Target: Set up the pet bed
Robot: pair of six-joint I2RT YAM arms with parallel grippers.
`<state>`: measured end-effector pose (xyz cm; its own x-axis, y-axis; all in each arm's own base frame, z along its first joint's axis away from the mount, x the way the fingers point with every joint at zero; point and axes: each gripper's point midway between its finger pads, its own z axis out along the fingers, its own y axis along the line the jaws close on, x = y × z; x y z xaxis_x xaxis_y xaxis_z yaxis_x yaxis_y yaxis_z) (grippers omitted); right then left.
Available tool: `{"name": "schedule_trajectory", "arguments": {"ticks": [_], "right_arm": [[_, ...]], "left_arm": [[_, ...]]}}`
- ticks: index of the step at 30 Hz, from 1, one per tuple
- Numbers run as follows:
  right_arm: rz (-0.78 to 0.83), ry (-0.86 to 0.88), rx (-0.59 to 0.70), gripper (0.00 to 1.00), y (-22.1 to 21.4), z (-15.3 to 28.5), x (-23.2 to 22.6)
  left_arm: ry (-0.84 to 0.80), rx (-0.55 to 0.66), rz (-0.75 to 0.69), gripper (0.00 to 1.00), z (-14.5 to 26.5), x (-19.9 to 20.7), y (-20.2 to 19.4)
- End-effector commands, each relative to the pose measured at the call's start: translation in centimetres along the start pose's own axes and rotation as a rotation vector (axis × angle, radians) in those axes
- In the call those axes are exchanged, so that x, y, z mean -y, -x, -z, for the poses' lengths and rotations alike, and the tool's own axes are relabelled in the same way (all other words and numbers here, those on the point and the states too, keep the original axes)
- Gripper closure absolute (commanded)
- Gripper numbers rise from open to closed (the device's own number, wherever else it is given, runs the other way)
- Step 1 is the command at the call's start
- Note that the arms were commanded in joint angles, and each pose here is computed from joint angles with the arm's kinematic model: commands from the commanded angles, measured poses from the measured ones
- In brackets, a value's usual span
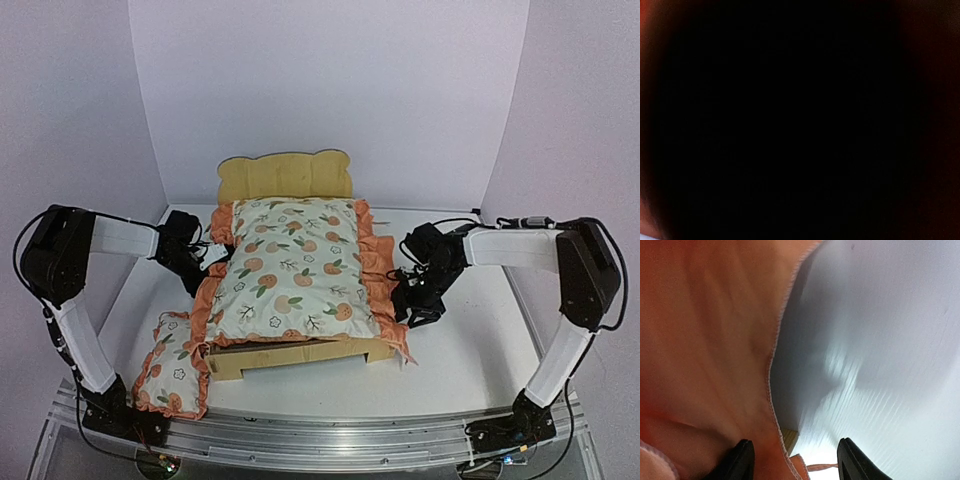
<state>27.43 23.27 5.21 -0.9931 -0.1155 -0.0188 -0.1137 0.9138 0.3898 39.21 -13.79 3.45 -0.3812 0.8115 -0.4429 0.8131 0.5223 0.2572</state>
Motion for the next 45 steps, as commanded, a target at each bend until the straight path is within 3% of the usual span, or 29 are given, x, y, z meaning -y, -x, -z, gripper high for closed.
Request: {"name": "schedule_trajectory", "arguments": {"ticks": [1,11,19,25,30,33,38,45], "right_arm": [[0.137,0.220,0.020,0.41,-3.4,1.1,-8.4],[0.242,0.285,0.199,0.42,-3.8,-0.2,-13.7],[0.359,0.328,0.319,0.42,-1.7,-1.5,-19.1],[0.378,0.332,0.389,0.42,0.5,-2.7,-20.5],[0.419,0.399,0.414,0.43,2.3,-3.2,-23.7],[0.448,0.421,0.428,0.44,2.9,-3.3,-25.1],[0.468,0.424,0.435,0.44,3.1,-3.2,-25.4],[0.504,0.342,0.438,0.43,1.1,-0.7,-22.6]], "left_arm": [[-0.067,0.307,-0.120,0.26,-0.4,1.8,11.9],[-0.140,0.489,-0.229,0.27,-3.6,4.9,23.1],[-0.053,0.574,-0.191,0.22,-3.0,1.1,28.8],[0.112,0.566,-0.133,0.11,-0.2,-6.5,27.7],[0.362,0.481,-0.039,0.02,2.5,-16.0,23.4],[0.441,0.442,-0.018,0.00,4.8,-18.9,20.8],[0.508,0.409,-0.005,0.01,8.5,-20.2,17.4],[0.434,0.484,-0.052,0.00,14.8,-16.2,17.2]]}}
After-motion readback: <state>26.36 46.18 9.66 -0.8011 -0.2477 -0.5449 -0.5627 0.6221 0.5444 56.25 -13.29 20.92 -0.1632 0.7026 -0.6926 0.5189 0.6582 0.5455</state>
